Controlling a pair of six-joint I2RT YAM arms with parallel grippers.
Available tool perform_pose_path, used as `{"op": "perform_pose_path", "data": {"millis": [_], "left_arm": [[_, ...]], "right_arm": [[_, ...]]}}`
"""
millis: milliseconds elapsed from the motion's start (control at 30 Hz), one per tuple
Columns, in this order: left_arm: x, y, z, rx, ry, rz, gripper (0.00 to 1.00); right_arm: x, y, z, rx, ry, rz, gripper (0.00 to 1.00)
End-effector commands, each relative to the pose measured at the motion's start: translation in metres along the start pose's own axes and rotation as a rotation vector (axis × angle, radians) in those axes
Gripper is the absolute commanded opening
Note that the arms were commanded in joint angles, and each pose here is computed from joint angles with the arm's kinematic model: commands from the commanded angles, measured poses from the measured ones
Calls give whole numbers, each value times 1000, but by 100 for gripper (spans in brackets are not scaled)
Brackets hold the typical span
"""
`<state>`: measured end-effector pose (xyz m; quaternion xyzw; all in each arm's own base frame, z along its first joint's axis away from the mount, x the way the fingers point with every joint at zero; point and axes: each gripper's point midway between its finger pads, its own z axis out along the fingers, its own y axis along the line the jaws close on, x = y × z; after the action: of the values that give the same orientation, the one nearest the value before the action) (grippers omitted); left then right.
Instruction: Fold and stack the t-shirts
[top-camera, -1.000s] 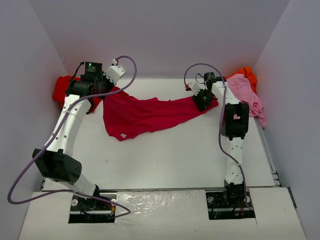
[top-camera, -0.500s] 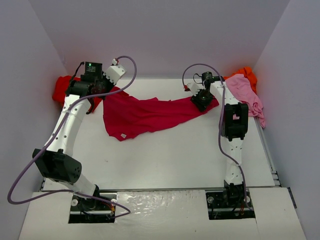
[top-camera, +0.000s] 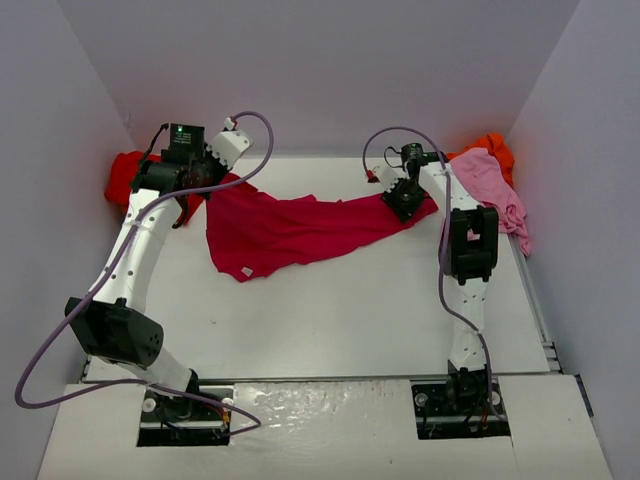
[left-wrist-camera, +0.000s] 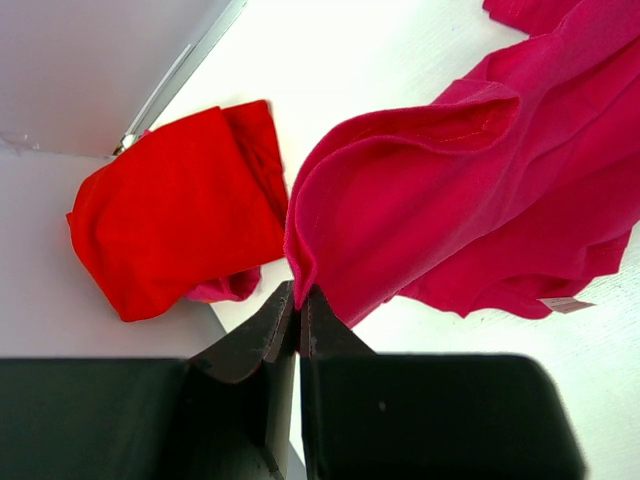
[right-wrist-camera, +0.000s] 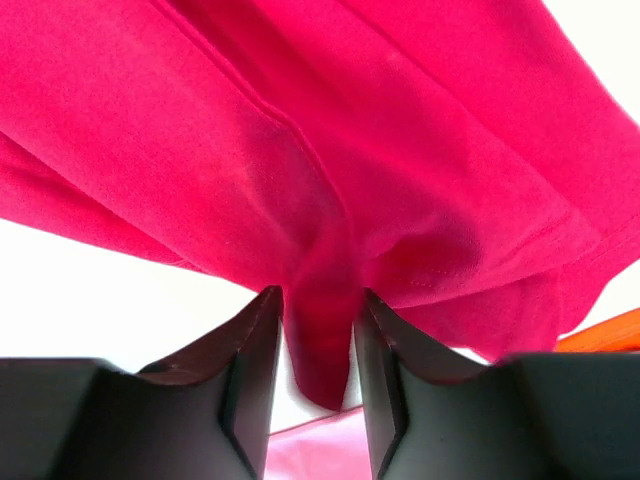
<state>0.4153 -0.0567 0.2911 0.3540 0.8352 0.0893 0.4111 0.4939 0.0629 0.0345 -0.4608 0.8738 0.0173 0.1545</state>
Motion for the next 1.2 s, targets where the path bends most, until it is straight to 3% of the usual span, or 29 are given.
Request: {"op": "perform_pose_path", "data": {"millis": [0, 33, 67, 267, 400, 567, 733, 933, 1000, 1167], "left_arm": [[-18, 16, -25, -67, -88, 8, 0], [-18, 16, -25, -68, -87, 8, 0], [-18, 16, -26, -69, -87, 7, 0], [-22, 24, -30, -111, -100, -14, 0], [-29, 42, -34, -197, -118, -44, 0], [-39, 69, -66, -313, -120, -21, 0], [-49, 91, -96, -435, -174, -89, 0], [-53, 100, -112, -490, -209, -130, 0], [-54, 99, -116, -487, -215, -124, 0], [-43, 88, -119, -457, -201, -104, 0]], "right_arm": [[-7, 0, -40, 51, -18, -20, 12], [-5, 2, -38, 47, -10, -19, 3], [-3, 3, -37, 46, -5, -19, 0], [-2, 1, -43, 65, 2, -24, 0], [-11, -19, -68, 172, -16, 5, 1], [-31, -60, -153, 462, -39, -5, 1], [-53, -59, -232, 568, -208, -15, 0], [-55, -53, -265, 676, -323, 28, 0], [-59, -43, -265, 653, -361, 26, 0], [-52, 29, -205, 502, -201, -148, 0]]}}
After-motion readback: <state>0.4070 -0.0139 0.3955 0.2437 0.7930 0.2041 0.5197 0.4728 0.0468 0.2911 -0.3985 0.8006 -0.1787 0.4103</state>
